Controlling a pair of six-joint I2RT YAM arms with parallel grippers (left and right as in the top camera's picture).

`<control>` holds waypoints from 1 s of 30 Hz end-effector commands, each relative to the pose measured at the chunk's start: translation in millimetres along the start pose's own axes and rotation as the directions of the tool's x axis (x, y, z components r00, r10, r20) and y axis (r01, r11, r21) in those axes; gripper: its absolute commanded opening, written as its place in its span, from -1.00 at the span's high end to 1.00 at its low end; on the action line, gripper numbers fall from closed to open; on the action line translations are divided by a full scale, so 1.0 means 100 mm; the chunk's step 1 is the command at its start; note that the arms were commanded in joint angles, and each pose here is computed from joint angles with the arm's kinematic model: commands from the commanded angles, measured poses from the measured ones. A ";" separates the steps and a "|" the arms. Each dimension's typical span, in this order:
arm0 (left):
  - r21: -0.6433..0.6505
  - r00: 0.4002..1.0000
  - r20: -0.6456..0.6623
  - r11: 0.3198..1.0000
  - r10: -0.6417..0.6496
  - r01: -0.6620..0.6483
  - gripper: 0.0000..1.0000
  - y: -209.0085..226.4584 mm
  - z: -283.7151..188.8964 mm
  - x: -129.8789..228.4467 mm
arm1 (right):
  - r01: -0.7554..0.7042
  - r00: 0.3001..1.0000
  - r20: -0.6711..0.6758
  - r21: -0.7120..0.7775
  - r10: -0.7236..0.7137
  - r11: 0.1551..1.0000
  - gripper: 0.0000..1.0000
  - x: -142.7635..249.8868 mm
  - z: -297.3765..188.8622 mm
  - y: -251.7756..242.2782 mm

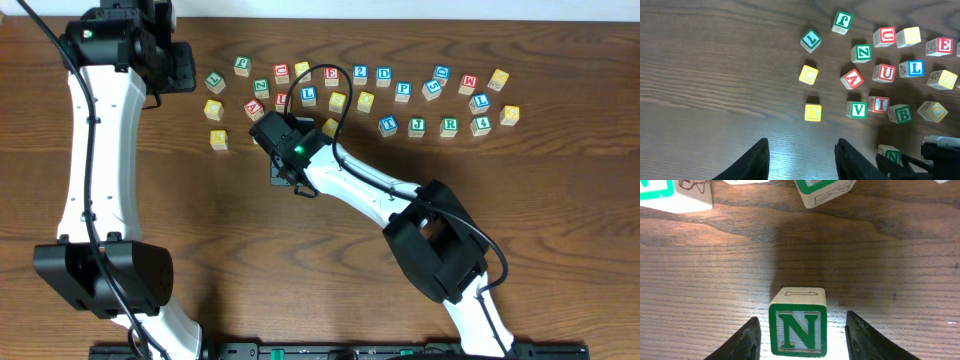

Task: Spell out NEURIPS
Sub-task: 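Carry the N block forward and set it down on the open table, then release the N block and move the right gripper back to the red E block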

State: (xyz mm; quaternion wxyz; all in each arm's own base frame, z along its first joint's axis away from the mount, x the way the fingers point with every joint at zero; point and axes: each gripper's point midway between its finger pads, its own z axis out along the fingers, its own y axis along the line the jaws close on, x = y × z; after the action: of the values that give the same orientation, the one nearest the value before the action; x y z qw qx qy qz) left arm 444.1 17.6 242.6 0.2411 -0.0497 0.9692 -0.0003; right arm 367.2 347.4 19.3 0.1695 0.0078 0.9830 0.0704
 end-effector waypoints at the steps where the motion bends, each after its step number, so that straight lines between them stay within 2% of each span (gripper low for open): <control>1: -0.006 1.000 0.013 1.000 -0.001 0.001 0.15 0.00 -0.04 -0.04 | 0.022 0.998 0.063 -0.056 -0.019 0.998 -0.11 -0.21 -0.36 0.12; 7: -0.006 1.000 0.013 1.000 -0.002 0.002 0.15 0.00 -0.04 -0.04 | 0.062 0.988 0.145 -0.087 -0.049 0.994 -0.44 -0.42 -0.87 0.11; 10: -0.006 1.000 0.013 1.000 -0.002 0.002 0.15 0.00 -0.04 -0.04 | 0.105 0.976 0.199 -0.096 -0.084 0.990 -0.44 -0.61 -1.16 0.00; 15: -0.006 1.000 0.013 1.000 -0.002 0.002 0.15 0.00 -0.04 -0.04 | 0.084 0.965 0.256 -0.079 -0.061 0.993 -0.44 -0.97 -1.47 -0.41; 19: -0.006 1.000 0.013 1.000 -0.002 0.002 0.15 0.00 -0.04 -0.04 | 0.063 0.967 0.251 -0.062 -0.045 0.996 -0.44 -1.14 -1.47 -0.71; 25: -0.006 1.000 0.013 1.000 -0.002 0.002 0.15 0.00 -0.04 -0.04 | 0.003 0.984 0.177 -0.079 0.012 0.997 -0.42 -1.18 -1.41 -1.06; 30: -0.006 1.000 0.013 1.000 -0.002 0.002 0.15 0.00 -0.04 -0.04 | 0.055 0.988 0.150 -0.066 -0.044 0.996 -0.41 -1.16 -1.40 -1.17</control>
State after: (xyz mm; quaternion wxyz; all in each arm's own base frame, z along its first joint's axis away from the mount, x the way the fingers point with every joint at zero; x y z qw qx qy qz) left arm 444.1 17.6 242.6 0.2411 -0.0497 0.9692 -0.0003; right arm 431.8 205.3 166.1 0.2443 0.0164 0.9652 0.0916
